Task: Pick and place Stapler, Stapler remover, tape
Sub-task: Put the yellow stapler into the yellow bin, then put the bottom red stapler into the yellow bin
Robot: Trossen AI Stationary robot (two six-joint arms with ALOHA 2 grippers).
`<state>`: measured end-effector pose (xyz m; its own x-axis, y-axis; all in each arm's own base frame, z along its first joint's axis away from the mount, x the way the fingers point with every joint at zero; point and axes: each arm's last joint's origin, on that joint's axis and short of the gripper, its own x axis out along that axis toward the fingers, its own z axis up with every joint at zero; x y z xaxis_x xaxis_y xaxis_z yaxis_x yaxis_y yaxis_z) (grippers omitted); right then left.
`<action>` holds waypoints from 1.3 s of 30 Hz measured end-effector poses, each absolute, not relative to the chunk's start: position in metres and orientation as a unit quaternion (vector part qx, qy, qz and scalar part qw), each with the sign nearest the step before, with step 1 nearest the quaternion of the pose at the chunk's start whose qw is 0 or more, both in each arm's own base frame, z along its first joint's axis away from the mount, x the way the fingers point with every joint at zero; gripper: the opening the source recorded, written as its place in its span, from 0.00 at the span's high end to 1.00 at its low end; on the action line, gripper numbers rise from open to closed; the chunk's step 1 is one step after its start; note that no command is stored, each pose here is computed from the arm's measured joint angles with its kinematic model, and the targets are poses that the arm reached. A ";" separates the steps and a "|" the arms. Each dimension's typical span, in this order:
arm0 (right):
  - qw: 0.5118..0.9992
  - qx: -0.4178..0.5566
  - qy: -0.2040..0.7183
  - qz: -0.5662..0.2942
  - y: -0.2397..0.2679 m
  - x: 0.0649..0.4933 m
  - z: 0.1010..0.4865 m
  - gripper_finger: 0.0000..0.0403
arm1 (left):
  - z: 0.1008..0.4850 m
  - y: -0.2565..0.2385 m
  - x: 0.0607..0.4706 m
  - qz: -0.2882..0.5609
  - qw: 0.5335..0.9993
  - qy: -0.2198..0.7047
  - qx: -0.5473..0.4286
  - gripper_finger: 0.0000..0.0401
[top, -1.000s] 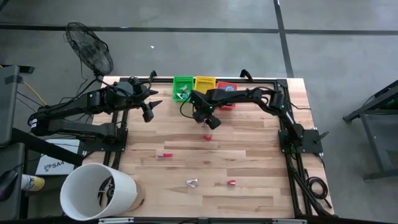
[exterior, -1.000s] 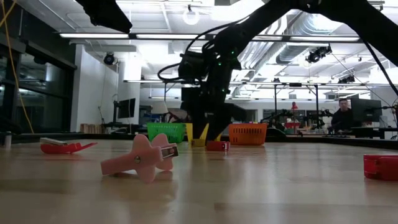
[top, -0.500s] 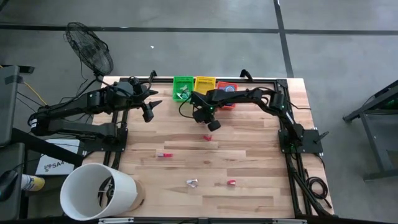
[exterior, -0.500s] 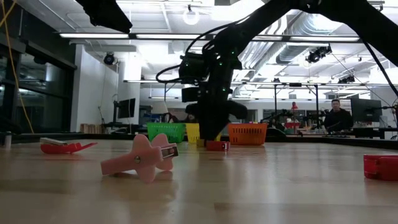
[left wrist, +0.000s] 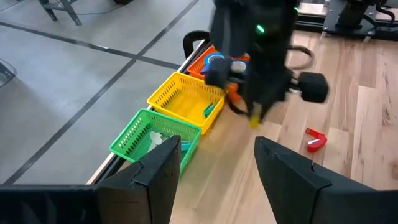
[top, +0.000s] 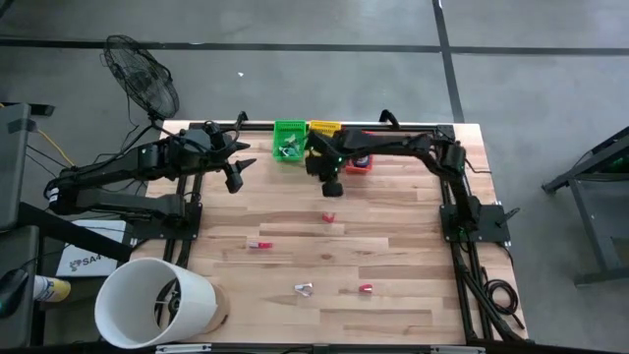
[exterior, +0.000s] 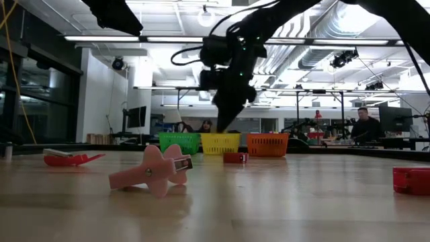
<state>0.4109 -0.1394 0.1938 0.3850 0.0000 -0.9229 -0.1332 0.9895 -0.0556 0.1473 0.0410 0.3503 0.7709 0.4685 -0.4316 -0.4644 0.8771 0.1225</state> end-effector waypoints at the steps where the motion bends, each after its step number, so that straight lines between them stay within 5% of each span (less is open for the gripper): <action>1: 0.834 -0.050 0.549 0.025 -0.145 0.409 0.197 0.89 | 0.350 0.041 0.147 0.248 0.941 0.231 0.005 0.50; 12: 0.868 0.124 0.457 -0.149 -0.205 0.393 0.219 0.89 | 0.350 0.041 0.147 0.252 0.940 0.231 0.007 0.50; 21: 0.862 0.219 0.413 -0.196 -0.232 0.383 0.221 0.88 | 0.350 0.041 0.147 0.252 0.940 0.231 0.007 0.50; 39: 0.843 0.240 0.425 -0.227 -0.236 0.381 0.211 0.59 | 0.350 0.041 0.147 0.255 0.940 0.228 -0.004 0.50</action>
